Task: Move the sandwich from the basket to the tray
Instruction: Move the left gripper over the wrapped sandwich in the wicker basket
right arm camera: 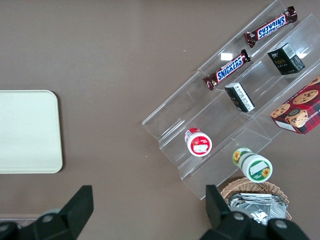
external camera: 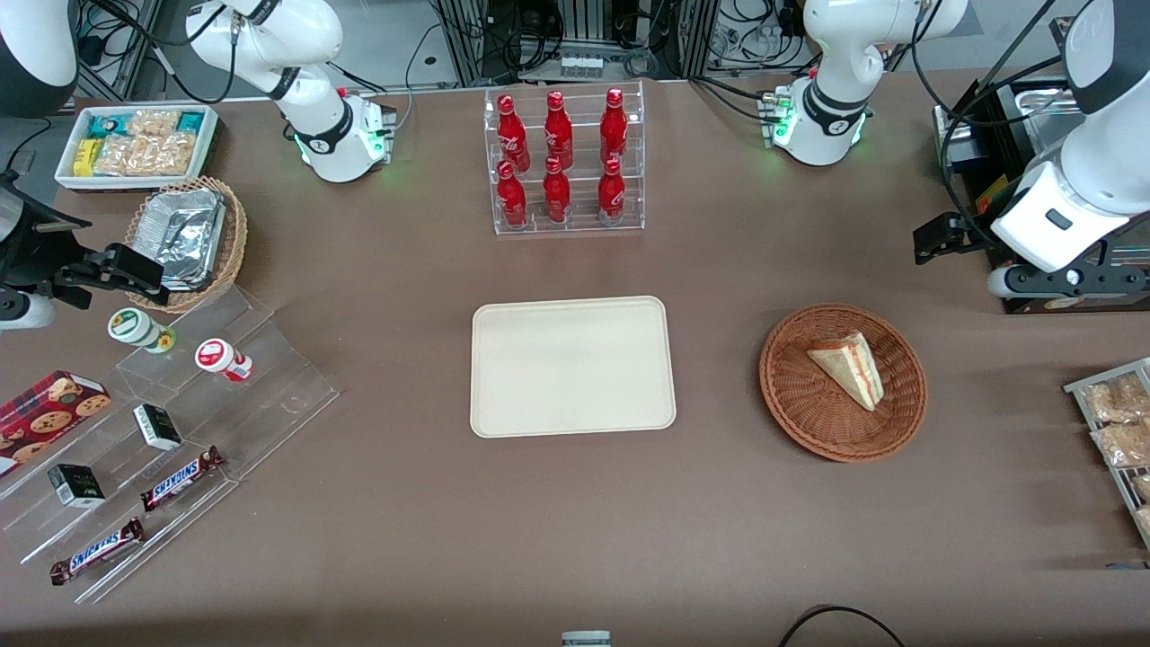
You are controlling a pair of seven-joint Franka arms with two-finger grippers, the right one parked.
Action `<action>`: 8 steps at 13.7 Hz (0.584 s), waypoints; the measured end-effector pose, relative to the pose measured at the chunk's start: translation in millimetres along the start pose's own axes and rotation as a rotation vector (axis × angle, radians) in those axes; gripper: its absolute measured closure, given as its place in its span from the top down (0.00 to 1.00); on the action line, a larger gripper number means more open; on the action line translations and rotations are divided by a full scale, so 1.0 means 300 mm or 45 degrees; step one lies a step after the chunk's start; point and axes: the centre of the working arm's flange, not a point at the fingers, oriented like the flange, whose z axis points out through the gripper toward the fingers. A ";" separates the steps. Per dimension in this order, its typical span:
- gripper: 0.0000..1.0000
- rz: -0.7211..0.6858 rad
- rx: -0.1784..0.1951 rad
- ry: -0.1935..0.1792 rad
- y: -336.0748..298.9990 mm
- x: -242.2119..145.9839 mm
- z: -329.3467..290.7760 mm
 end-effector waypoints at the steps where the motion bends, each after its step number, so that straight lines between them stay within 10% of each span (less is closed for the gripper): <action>1: 1.00 0.001 0.000 0.000 0.002 0.000 0.000; 8: 1.00 0.003 0.001 -0.014 0.005 0.035 0.128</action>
